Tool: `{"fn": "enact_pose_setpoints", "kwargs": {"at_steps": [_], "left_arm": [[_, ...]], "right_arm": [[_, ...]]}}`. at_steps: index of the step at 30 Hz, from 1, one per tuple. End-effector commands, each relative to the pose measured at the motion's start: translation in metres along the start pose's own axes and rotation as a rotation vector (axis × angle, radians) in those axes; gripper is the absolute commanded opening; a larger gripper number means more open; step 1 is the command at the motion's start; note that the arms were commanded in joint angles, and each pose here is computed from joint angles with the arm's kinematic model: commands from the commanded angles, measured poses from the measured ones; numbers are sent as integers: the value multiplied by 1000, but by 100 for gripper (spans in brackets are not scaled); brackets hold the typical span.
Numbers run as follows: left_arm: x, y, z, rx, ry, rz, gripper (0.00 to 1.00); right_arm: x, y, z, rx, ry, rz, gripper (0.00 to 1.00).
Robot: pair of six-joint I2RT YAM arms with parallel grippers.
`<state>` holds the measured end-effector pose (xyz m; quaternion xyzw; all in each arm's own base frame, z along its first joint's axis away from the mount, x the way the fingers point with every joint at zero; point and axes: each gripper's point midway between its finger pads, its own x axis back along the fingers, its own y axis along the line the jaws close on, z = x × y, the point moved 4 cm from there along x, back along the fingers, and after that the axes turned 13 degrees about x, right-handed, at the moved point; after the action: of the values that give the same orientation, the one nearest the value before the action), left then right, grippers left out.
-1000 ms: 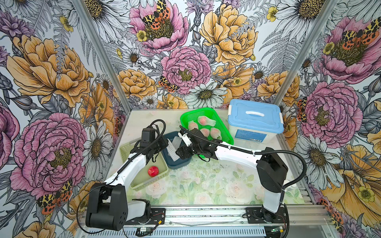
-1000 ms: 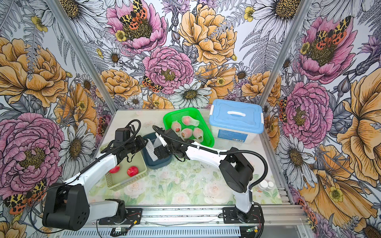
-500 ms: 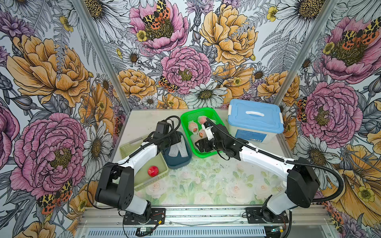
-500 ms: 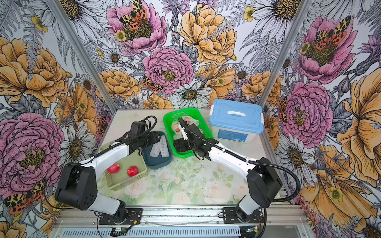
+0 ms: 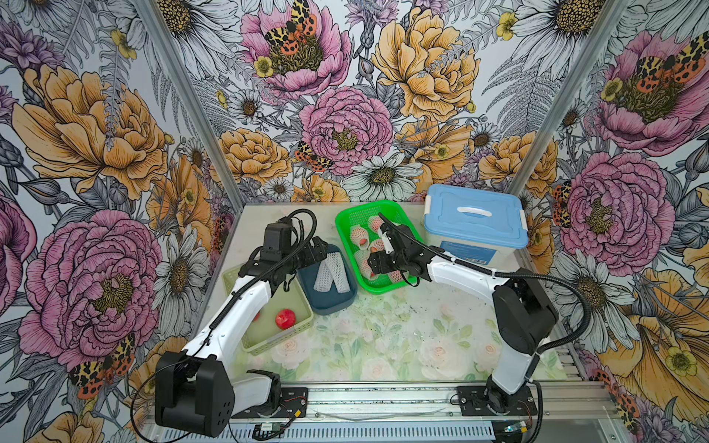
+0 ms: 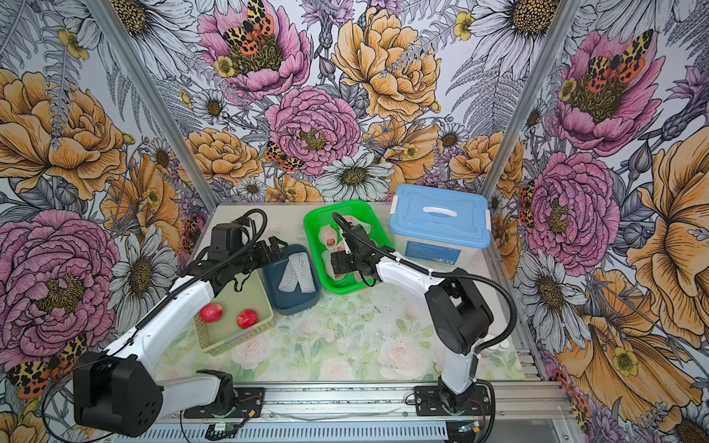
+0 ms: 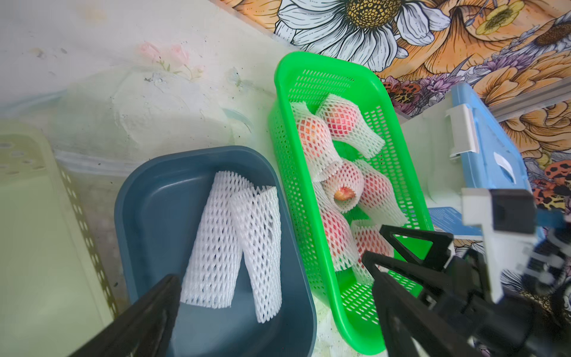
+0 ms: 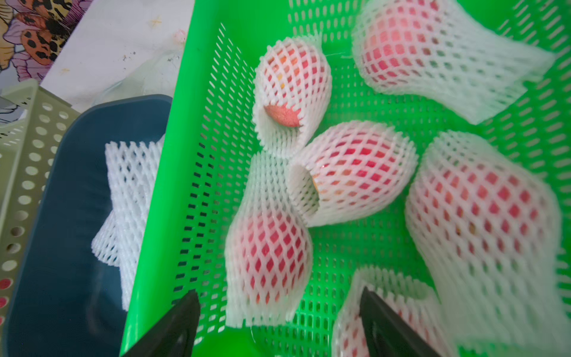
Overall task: Remove foam nets from apples
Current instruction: Pick up the apple from the basket.
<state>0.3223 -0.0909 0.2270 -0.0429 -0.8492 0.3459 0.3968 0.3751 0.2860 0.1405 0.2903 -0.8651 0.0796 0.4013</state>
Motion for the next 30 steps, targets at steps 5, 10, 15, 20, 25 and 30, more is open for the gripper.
{"fn": "enact_pose_setpoints", "kwargs": {"at_steps": [5, 10, 15, 20, 25, 30], "left_arm": [[47, -4, 13, -50, -10, 84, 99], [61, -2, 13, -33, -21, 98, 99], [66, -3, 12, -38, -31, 105, 99], [69, -8, 11, -55, -38, 115, 99], [64, -8, 14, -54, -23, 107, 99], [55, -15, 20, -85, 5, 100, 99]], "right_arm": [[-31, 2, -10, 17, 14, -16, 84], [-50, 7, 1, 7, 56, -52, 84], [-60, 10, 9, 8, 82, -64, 81], [-58, 10, 8, 12, 77, -61, 58], [-41, 10, -4, 38, 33, -55, 45], [-5, 14, -23, 87, -60, -57, 44]]}}
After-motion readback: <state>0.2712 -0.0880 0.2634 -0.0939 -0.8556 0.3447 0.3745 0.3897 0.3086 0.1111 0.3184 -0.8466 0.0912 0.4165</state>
